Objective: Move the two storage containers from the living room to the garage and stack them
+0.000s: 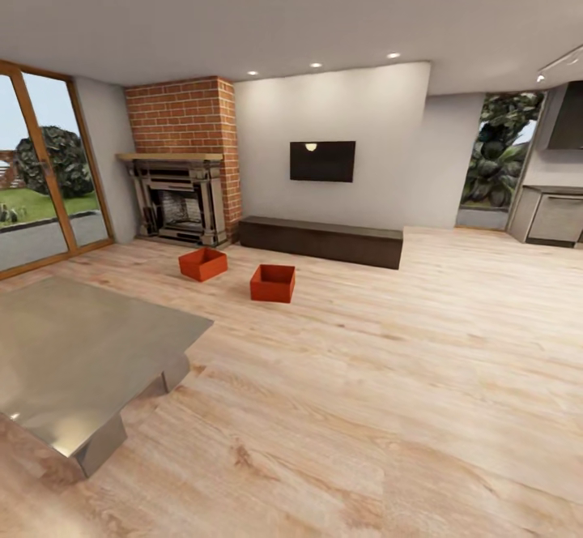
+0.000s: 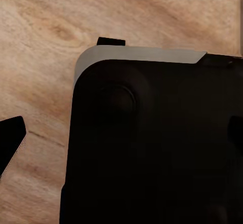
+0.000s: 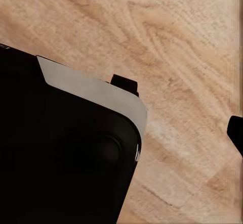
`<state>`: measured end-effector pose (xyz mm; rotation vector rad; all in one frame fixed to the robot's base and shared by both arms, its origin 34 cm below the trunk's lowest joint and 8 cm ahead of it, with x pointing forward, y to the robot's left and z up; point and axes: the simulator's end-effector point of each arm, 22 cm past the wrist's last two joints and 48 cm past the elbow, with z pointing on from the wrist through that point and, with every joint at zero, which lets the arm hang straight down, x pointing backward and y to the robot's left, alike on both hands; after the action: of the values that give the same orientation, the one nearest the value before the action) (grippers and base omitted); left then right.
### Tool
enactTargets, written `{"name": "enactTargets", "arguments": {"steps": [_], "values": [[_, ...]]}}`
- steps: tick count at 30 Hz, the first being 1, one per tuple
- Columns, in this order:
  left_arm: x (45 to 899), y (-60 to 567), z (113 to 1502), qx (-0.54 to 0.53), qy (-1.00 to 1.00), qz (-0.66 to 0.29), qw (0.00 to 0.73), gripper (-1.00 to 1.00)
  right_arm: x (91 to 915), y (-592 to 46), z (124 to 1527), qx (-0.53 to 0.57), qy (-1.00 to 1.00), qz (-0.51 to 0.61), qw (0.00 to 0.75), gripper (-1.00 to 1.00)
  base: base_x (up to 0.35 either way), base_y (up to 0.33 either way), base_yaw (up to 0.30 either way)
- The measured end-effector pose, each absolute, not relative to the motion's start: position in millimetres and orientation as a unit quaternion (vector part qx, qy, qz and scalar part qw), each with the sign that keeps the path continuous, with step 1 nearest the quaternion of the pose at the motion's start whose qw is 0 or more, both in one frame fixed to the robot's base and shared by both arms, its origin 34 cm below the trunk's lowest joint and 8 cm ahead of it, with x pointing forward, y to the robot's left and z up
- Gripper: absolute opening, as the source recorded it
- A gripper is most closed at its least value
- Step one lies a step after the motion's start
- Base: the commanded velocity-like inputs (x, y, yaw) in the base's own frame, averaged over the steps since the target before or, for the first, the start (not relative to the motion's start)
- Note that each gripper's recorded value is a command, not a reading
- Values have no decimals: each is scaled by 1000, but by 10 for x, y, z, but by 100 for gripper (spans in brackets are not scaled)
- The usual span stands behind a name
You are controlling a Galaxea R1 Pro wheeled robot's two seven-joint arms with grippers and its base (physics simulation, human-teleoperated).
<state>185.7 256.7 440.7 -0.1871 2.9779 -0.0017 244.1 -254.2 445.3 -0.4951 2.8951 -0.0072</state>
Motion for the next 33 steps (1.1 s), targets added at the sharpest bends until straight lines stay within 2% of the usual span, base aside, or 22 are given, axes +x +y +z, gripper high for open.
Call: {"name": "enactTargets", "arguments": {"steps": [22, 33], "values": [[1857, 2567, 4407, -63, 995, -1, 79, 100, 2441, -2542, 4453, -168, 981, -2, 102, 100, 323, -1, 0], [1857, 2567, 4407, -63, 995, -1, 79, 100, 2441, -2542, 4452, -168, 981, -2, 102, 100, 323, -69, 0]]}}
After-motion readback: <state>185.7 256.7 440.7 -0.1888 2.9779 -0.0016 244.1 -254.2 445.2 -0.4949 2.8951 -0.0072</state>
